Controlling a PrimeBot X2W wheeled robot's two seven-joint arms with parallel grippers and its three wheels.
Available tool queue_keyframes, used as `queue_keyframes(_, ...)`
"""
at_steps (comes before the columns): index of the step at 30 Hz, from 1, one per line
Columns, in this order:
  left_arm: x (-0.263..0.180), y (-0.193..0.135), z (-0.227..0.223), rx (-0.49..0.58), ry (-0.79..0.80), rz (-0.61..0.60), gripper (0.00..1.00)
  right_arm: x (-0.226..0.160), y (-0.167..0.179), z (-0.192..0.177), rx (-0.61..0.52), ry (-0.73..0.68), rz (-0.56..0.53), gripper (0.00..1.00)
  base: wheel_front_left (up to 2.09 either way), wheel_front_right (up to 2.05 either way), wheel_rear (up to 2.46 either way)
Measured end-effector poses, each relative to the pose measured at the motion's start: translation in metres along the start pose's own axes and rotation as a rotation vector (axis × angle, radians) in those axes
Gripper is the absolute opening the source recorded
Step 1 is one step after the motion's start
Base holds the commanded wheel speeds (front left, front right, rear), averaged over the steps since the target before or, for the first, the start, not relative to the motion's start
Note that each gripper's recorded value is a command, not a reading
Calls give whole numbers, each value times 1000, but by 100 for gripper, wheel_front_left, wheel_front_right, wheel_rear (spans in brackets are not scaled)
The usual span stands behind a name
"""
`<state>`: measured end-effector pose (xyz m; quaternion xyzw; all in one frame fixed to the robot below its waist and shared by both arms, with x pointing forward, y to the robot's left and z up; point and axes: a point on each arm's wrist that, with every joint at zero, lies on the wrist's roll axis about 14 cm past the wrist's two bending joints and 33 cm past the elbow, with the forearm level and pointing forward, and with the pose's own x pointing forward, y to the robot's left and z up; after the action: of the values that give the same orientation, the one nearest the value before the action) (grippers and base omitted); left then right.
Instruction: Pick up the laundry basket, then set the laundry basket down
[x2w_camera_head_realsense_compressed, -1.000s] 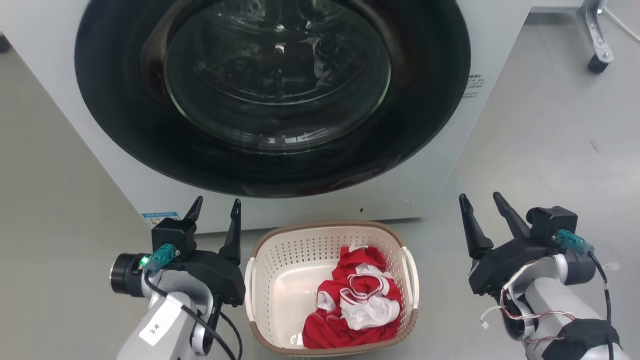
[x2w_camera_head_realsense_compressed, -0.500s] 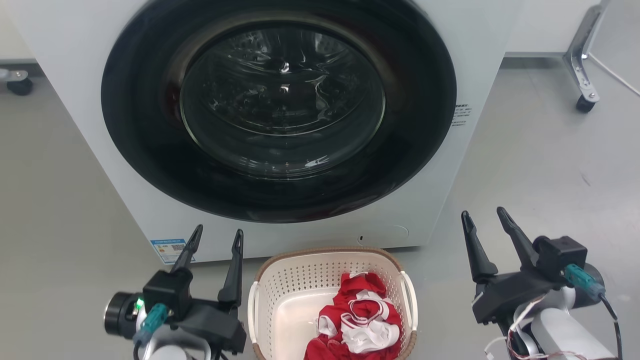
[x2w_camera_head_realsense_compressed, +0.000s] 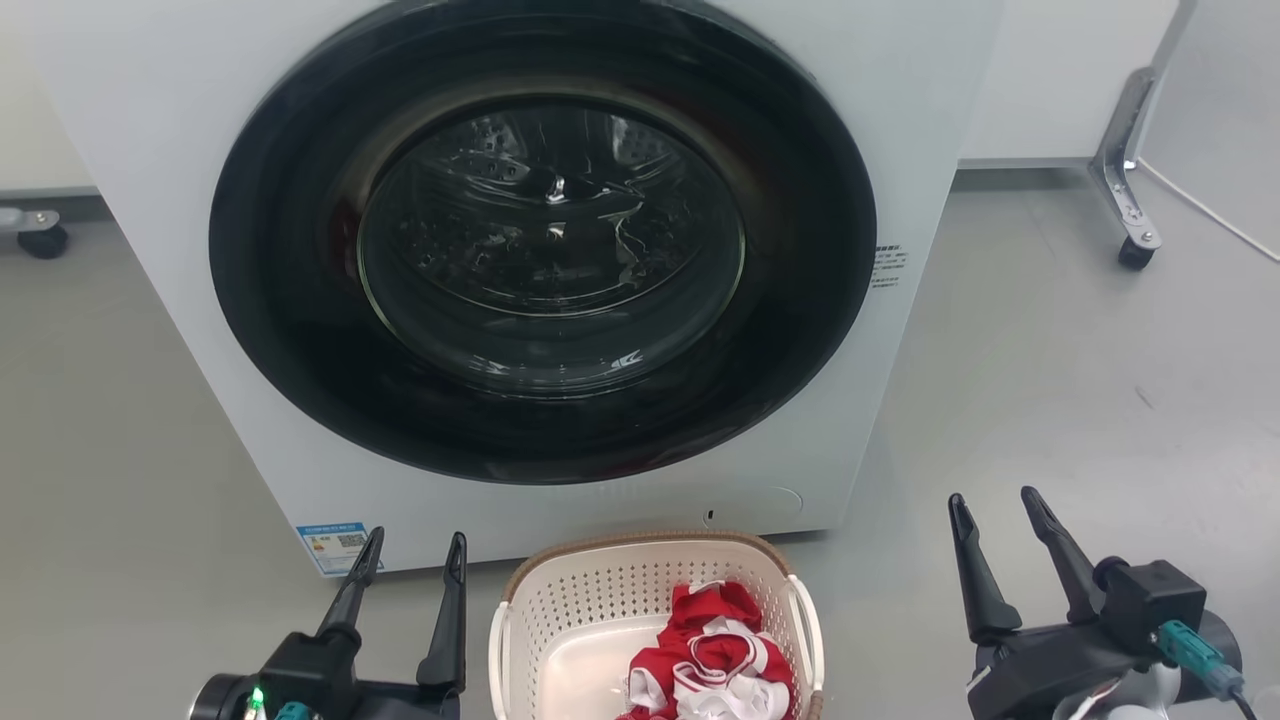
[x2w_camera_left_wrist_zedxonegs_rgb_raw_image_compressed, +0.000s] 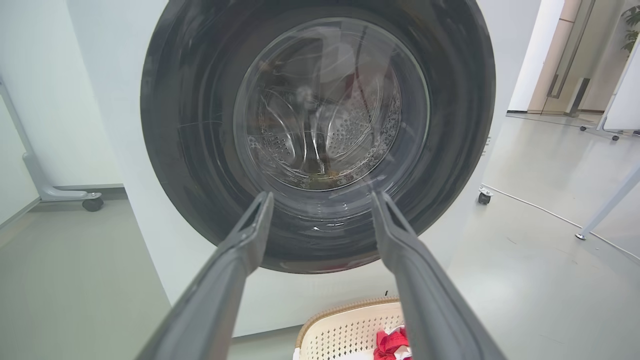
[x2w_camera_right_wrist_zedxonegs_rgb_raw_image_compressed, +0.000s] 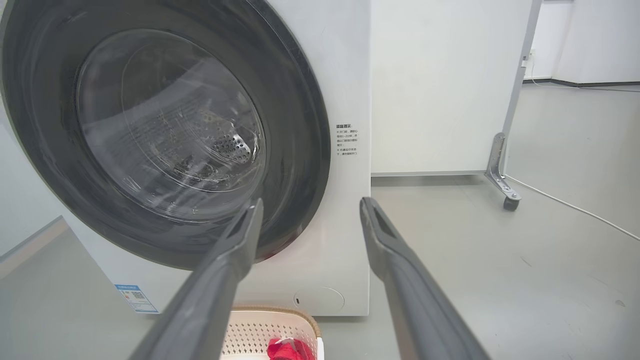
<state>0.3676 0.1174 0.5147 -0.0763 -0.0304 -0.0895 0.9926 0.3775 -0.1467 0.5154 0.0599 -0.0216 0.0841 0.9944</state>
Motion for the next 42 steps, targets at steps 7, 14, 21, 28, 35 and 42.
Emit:
queue_keyframes(7,-10,4,0,-12,1,19,100,-15,-8,-2,-13,0,-31,100,0,0,0)
queue_keyframes(14,-13,7,-1,-11,17,32,100,-20,-11,-1,-21,-6,-43,100,0,0,0)
queue_keyframes(21,-16,11,-5,-12,41,54,100,-18,-10,4,-27,-22,-37,100,0,0,0)
queue_keyframes(28,-16,14,-5,-21,52,72,100,-17,-7,5,-24,-25,-30,100,0,0,0)
queue_keyframes(35,-19,16,-9,-7,79,84,100,-18,-4,2,-24,-18,-21,100,0,0,0)
queue_keyframes(42,-19,17,-8,-14,87,91,100,-17,-2,2,-23,-18,-16,100,0,0,0)
